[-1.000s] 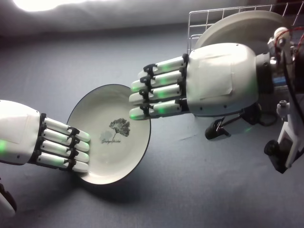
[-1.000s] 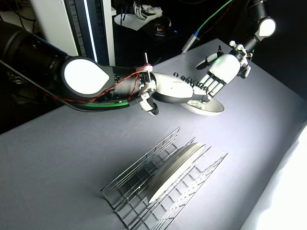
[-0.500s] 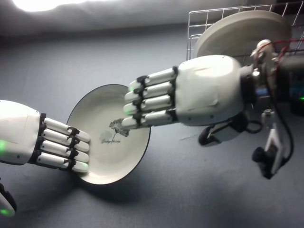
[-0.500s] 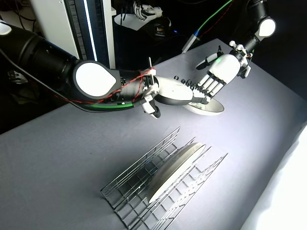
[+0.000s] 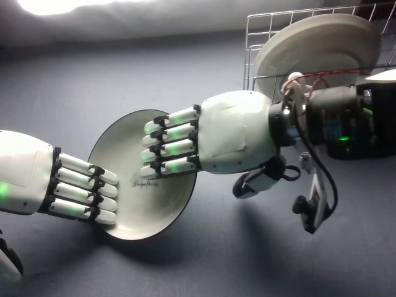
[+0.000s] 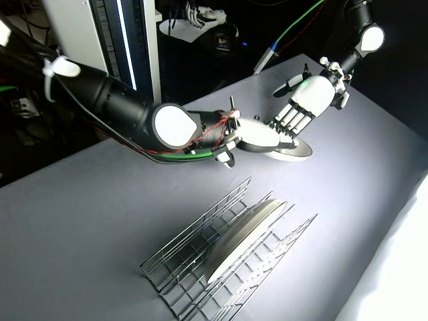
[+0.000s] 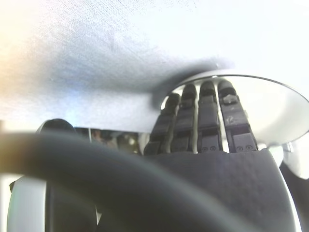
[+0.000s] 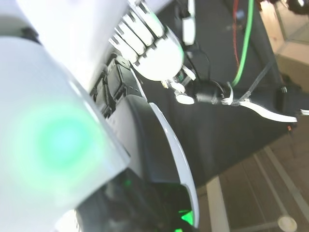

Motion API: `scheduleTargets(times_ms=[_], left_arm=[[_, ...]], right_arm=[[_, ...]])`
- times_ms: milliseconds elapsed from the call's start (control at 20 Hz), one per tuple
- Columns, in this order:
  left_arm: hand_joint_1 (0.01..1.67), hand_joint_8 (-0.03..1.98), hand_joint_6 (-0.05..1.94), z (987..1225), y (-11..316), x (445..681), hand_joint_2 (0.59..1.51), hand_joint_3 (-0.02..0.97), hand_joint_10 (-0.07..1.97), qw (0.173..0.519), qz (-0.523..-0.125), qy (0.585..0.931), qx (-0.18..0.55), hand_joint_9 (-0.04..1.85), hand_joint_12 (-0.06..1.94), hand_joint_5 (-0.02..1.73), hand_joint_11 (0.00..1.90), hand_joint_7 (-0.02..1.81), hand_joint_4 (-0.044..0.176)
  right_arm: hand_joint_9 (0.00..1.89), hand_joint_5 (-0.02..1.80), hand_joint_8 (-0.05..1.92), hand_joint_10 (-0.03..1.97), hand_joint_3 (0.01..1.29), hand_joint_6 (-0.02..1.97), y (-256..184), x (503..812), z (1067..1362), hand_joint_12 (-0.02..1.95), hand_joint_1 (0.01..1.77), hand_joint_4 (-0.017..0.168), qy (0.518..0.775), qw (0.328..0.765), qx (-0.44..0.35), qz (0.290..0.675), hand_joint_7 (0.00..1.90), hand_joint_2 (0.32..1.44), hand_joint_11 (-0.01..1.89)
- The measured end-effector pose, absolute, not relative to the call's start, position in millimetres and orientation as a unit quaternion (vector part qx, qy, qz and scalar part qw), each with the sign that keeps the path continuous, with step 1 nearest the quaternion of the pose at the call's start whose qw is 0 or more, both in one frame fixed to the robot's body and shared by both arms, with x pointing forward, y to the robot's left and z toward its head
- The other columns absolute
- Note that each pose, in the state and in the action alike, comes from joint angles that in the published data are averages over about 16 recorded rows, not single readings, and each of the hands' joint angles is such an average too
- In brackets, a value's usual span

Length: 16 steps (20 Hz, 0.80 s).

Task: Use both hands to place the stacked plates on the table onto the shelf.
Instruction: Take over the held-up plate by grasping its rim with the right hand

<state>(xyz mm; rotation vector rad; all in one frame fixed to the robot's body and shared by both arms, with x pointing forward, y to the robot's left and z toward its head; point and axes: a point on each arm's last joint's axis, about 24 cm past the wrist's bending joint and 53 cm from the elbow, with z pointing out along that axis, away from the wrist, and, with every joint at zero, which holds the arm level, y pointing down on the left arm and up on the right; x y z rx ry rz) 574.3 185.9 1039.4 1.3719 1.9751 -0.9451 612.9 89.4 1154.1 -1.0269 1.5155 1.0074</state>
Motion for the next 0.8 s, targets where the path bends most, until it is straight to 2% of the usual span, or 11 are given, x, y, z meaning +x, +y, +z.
scheduleTargets(times_ms=[350, 600, 800], left_arm=[[0.01, 0.0, -0.03, 1038.9, 184.5, 574.6, 1.092, 0.02, -0.02, 0.275, -0.354, 0.734, 0.511, 0.01, -0.02, -0.02, 0.02, 0.01, -0.012], [0.01, 0.0, -0.03, 1038.8, 183.7, 574.9, 1.094, 0.021, -0.01, 0.275, -0.355, 0.733, 0.511, 0.01, -0.02, -0.02, 0.02, 0.01, -0.012], [0.01, 0.01, -0.03, 1038.7, 182.9, 575.1, 1.097, 0.021, -0.01, 0.275, -0.356, 0.733, 0.51, 0.01, -0.02, -0.01, 0.02, 0.01, -0.012]], right_arm=[[0.03, 0.05, 0.02, 0.01, 0.01, 0.01, 104.7, 622.6, 1141.9, 0.16, 1.03, 0.005, 0.63, 0.501, -0.424, 0.414, 0.02, 0.96, 0.02], [0.11, 0.14, 0.02, 0.02, 0.01, 0.01, 116.3, 625.2, 1140.7, 0.48, 1.08, 0.005, 0.63, 0.502, -0.422, 0.417, 0.1, 0.97, 0.02], [0.28, 0.3, 0.02, 0.03, 0.01, 0.02, 124.5, 624.8, 1144.0, 0.77, 1.13, 0.003, 0.625, 0.504, -0.42, 0.422, 0.27, 0.99, 0.11]])
